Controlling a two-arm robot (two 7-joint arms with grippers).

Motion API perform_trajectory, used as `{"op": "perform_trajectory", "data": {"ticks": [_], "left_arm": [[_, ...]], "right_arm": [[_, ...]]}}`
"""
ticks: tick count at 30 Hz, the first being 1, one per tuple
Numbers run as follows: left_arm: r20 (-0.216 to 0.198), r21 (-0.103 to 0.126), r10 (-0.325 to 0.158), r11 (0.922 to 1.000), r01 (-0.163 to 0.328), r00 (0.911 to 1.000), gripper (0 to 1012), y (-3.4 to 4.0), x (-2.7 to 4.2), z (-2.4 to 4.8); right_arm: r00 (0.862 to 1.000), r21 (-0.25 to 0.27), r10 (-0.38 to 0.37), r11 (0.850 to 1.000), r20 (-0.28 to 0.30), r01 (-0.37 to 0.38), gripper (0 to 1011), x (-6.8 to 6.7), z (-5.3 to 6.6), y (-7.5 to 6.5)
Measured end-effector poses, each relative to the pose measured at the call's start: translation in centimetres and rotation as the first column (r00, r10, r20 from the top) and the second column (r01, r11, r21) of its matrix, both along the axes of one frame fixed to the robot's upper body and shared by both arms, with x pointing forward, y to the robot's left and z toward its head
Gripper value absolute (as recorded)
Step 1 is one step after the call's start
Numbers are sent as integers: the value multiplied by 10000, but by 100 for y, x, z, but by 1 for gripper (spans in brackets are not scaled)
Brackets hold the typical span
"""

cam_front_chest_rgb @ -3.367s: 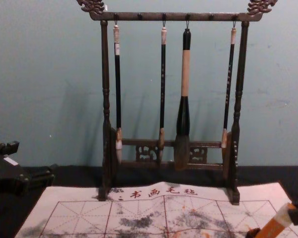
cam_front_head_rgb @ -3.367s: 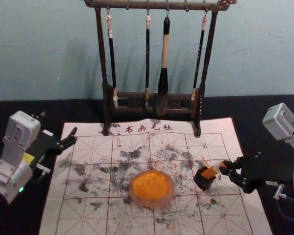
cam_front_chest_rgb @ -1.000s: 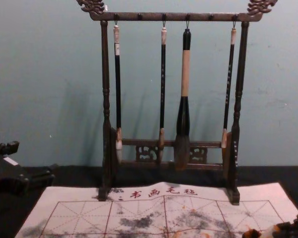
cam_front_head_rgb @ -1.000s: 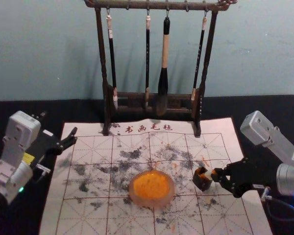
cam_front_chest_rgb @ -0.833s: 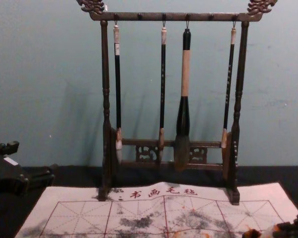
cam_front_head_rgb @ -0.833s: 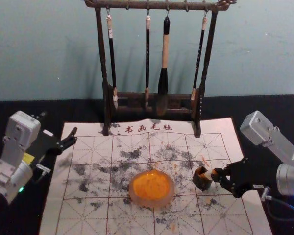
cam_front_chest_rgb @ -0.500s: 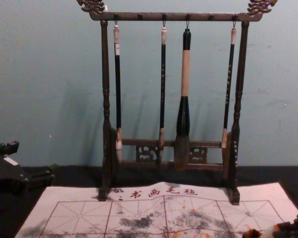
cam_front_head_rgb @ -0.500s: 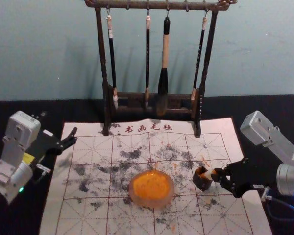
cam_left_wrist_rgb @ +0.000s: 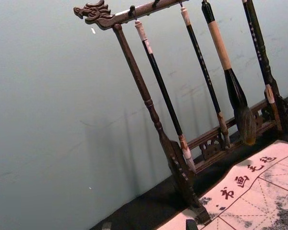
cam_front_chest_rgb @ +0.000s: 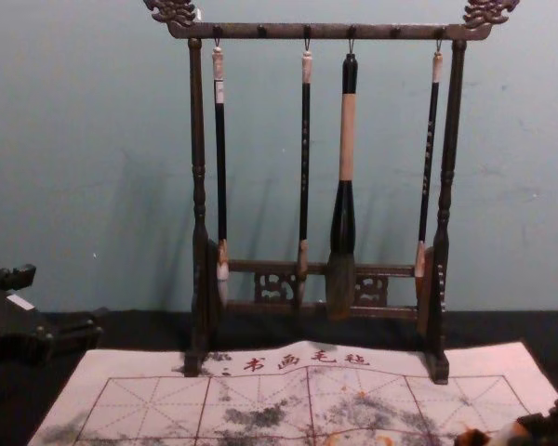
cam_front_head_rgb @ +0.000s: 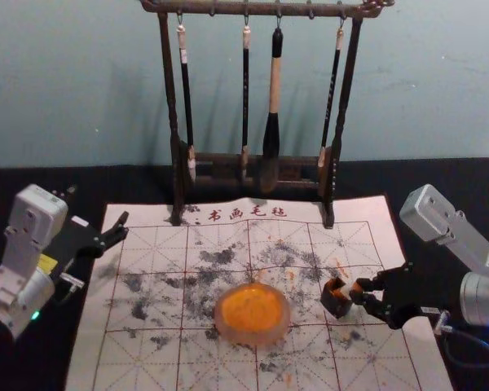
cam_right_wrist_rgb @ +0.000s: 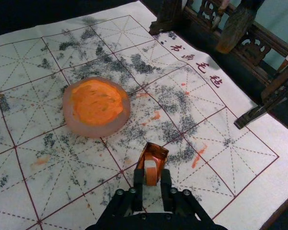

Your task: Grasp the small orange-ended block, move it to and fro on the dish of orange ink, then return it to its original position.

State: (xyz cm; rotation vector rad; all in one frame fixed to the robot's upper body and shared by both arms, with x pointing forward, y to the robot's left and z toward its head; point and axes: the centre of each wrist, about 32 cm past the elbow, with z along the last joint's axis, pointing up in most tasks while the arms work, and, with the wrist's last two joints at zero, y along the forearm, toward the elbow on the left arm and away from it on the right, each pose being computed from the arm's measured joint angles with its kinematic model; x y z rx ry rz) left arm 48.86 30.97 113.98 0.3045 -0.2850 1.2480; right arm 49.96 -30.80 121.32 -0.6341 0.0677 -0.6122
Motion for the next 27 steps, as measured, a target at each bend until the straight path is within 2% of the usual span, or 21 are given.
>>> {"op": "perform_trajectory", "data": {"ticks": [5, 6, 7, 16, 27], "left_arm": [[-1, 1, 0, 10000, 0, 10000, 1001, 0, 0, 0], [1, 0, 0, 10000, 0, 10000, 1001, 0, 0, 0], [0, 0, -1, 10000, 1, 10000, 1001, 0, 0, 0], [0, 0, -1, 10000, 1, 10000, 1001, 0, 0, 0], [-1, 0, 0, 10000, 0, 10000, 1001, 0, 0, 0]], "right_arm": [[10000, 2, 2, 10000, 3, -2, 313, 0, 0, 0], [10000, 3, 2, 10000, 4, -2, 378, 0, 0, 0], [10000, 4, 2, 10000, 4, -2, 378, 0, 0, 0], [10000, 8, 3, 10000, 4, -3, 682, 0, 0, 0], [10000, 12, 2, 10000, 2, -2, 981, 0, 1, 0]]}}
